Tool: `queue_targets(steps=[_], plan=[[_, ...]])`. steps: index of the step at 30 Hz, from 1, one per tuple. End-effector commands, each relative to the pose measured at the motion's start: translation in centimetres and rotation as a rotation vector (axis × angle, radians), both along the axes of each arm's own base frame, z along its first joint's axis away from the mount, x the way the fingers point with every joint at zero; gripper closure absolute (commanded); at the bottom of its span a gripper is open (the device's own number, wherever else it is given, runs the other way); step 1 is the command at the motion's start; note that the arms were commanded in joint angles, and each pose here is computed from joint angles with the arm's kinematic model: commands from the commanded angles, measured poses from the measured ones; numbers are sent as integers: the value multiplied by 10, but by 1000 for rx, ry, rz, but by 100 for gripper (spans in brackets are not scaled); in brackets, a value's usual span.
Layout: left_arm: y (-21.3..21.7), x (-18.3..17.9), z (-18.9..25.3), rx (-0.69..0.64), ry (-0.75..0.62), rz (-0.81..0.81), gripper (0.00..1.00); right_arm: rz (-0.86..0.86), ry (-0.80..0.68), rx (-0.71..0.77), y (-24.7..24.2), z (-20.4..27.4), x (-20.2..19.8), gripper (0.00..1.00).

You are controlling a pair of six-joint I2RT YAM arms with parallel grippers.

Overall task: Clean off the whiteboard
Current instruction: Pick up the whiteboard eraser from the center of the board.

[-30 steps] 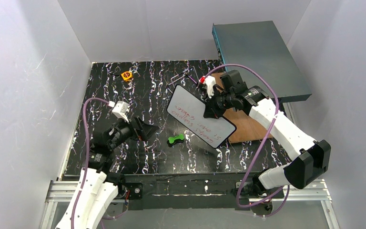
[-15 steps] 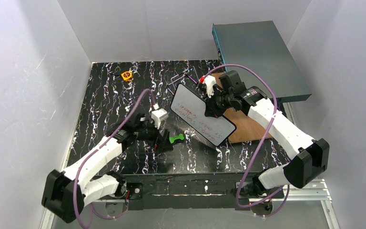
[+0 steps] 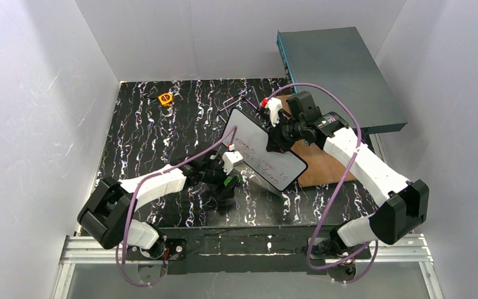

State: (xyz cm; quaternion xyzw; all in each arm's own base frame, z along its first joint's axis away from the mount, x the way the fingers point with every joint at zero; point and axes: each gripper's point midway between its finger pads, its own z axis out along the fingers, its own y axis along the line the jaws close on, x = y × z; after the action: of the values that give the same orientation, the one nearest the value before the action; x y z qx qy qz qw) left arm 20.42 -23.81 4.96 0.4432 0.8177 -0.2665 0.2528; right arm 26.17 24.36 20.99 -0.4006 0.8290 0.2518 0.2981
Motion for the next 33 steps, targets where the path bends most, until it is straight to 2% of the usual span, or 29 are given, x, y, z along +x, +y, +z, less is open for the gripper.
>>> queue_targets(steps=[1, 4, 14, 18, 33], plan=[[-10, 25, 9, 17, -114, 1, 27, -22, -55, 83, 2, 21, 15, 99], [-13, 34, 9, 31, -127, 21, 31, -18, -47, 86, 3, 20, 15, 99], [-25, 33, 20, -25, -138, -33, 31, -9, -38, 93, 4, 19, 13, 99], [-22, 37, 8, 25, -133, -51, 33, -6, -36, 94, 5, 19, 12, 99], [-20, 48, -16, 98, -113, -32, 51, 5, -45, 105, 5, 23, 9, 99]])
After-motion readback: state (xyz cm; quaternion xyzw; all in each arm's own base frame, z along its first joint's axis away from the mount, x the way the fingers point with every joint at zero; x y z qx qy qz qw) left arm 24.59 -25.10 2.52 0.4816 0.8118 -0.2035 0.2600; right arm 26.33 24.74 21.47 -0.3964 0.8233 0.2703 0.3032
